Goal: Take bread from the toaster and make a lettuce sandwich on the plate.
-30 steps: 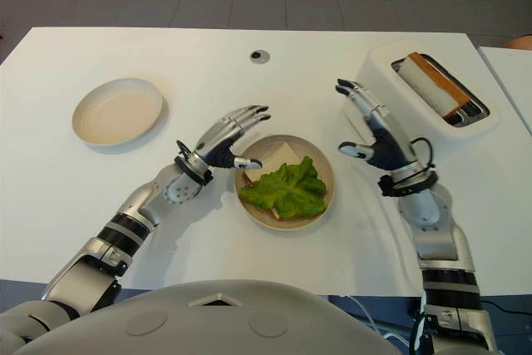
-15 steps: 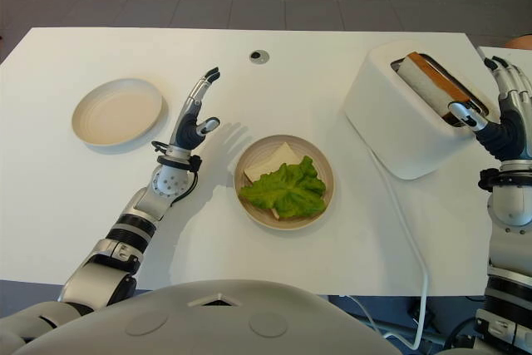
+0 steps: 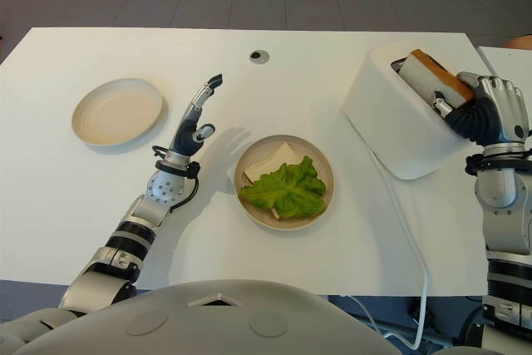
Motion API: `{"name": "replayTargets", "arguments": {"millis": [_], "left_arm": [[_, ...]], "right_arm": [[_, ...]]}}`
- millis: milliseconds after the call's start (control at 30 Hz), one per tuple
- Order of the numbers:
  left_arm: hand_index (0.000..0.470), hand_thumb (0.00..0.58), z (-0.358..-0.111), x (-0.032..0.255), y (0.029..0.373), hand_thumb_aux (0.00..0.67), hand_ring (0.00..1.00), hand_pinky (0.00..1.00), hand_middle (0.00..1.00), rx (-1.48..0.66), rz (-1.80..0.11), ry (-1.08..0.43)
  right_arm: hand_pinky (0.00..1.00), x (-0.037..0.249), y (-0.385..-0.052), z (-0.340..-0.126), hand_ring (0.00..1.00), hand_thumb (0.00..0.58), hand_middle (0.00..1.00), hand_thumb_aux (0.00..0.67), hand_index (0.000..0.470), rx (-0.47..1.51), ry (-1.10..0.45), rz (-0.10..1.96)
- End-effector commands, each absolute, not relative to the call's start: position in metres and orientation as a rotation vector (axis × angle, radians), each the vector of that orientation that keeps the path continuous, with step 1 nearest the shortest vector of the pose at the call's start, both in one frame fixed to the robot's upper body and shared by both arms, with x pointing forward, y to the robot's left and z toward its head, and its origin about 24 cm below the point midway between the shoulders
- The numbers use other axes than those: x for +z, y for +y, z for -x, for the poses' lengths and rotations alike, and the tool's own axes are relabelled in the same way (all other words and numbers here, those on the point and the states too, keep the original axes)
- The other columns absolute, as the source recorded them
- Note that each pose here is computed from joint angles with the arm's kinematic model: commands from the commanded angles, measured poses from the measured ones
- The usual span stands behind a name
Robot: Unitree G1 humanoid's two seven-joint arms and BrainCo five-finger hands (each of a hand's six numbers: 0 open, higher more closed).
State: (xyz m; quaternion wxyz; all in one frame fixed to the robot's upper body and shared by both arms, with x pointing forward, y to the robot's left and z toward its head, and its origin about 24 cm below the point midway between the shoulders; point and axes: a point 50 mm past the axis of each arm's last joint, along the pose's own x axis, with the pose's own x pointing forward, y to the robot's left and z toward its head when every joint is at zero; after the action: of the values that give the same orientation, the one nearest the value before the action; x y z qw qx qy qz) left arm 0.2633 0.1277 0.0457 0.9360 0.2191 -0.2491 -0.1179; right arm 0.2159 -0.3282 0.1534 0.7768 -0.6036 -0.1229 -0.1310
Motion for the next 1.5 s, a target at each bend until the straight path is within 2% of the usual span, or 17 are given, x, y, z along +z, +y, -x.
{"name": "replayTargets", "arguments": {"millis": [33,100,200,233,300,433,533,600,733,867,1067,1267,1400,1500], "left_arm": [[0.000,0.000,-0.260,0.041,0.125,0.000,0.00,0.00,0.00,-0.253,-0.448,-0.489],[0.000,0.000,-0.260,0.040,0.124,0.000,0.00,0.00,0.00,-0.254,-0.446,-0.484],[0.000,0.000,-0.259,0.039,0.124,0.000,0.00,0.00,0.00,-0.248,-0.439,-0.481],[0.000,0.000,-0.259,0.038,0.123,0.000,0.00,0.00,0.00,-0.248,-0.438,-0.480],[0.000,0.000,-0.259,0.038,0.123,0.000,0.00,0.00,0.00,-0.249,-0.434,-0.481],[0.000,0.000,-0.258,0.041,0.127,0.000,0.00,0.00,0.00,-0.234,-0.427,-0.497],[0.000,0.000,-0.260,0.044,0.130,0.000,0.00,0.00,0.00,-0.205,-0.419,-0.508],[0.000,0.000,-0.261,0.046,0.133,0.000,0.00,0.00,0.00,-0.170,-0.407,-0.515],[0.000,0.000,-0.265,0.052,0.150,0.000,0.00,0.00,0.00,-0.049,-0.363,-0.518],[0.000,0.000,-0.266,0.052,0.154,0.000,0.00,0.00,0.00,-0.026,-0.336,-0.512],[0.000,0.000,-0.266,0.048,0.146,0.000,0.00,0.00,0.00,-0.090,-0.338,-0.501],[0.000,0.000,-0.264,0.044,0.139,0.000,0.00,0.00,0.00,-0.140,-0.343,-0.498],[0.000,0.000,-0.265,0.042,0.136,0.000,0.00,0.00,0.00,-0.147,-0.332,-0.493],[0.000,0.000,-0.265,0.041,0.135,0.000,0.00,0.00,0.00,-0.154,-0.329,-0.495]], "right_arm": [[1.00,0.175,-0.321,-0.214,1.00,0.580,1.00,0.670,0.470,-0.368,-0.401,1.297],[1.00,0.186,-0.319,-0.215,1.00,0.580,1.00,0.670,0.470,-0.441,-0.496,1.278],[1.00,0.219,-0.313,-0.205,1.00,0.580,1.00,0.670,0.470,-0.630,-0.793,1.164],[1.00,0.225,-0.311,-0.202,1.00,0.580,1.00,0.670,0.470,-0.654,-0.868,1.107],[1.00,0.227,-0.299,-0.202,1.00,0.580,1.00,0.670,0.470,-0.570,-0.943,0.965],[1.00,0.206,-0.258,-0.213,1.00,0.580,1.00,0.670,0.470,-0.102,-0.847,0.681],[1.00,0.168,-0.235,-0.223,1.00,0.580,1.00,0.670,0.470,0.192,-0.624,0.555],[1.00,0.138,-0.223,-0.224,1.00,0.580,1.00,0.670,0.470,0.318,-0.490,0.508],[1.00,0.103,-0.207,-0.219,1.00,0.580,1.00,0.670,0.470,0.472,-0.357,0.468],[1.00,0.082,-0.209,-0.227,1.00,0.580,1.00,0.670,0.470,0.544,-0.253,0.460],[1.00,0.075,-0.210,-0.238,1.00,0.580,1.00,0.670,0.470,0.601,-0.216,0.420],[1.00,0.073,-0.197,-0.232,1.00,0.580,1.00,0.670,0.470,0.613,-0.237,0.303],[1.00,0.070,-0.192,-0.221,1.00,0.580,1.00,0.670,0.470,0.598,-0.232,0.276],[1.00,0.062,-0.197,-0.221,1.00,0.580,1.00,0.670,0.470,0.606,-0.190,0.309]]}}
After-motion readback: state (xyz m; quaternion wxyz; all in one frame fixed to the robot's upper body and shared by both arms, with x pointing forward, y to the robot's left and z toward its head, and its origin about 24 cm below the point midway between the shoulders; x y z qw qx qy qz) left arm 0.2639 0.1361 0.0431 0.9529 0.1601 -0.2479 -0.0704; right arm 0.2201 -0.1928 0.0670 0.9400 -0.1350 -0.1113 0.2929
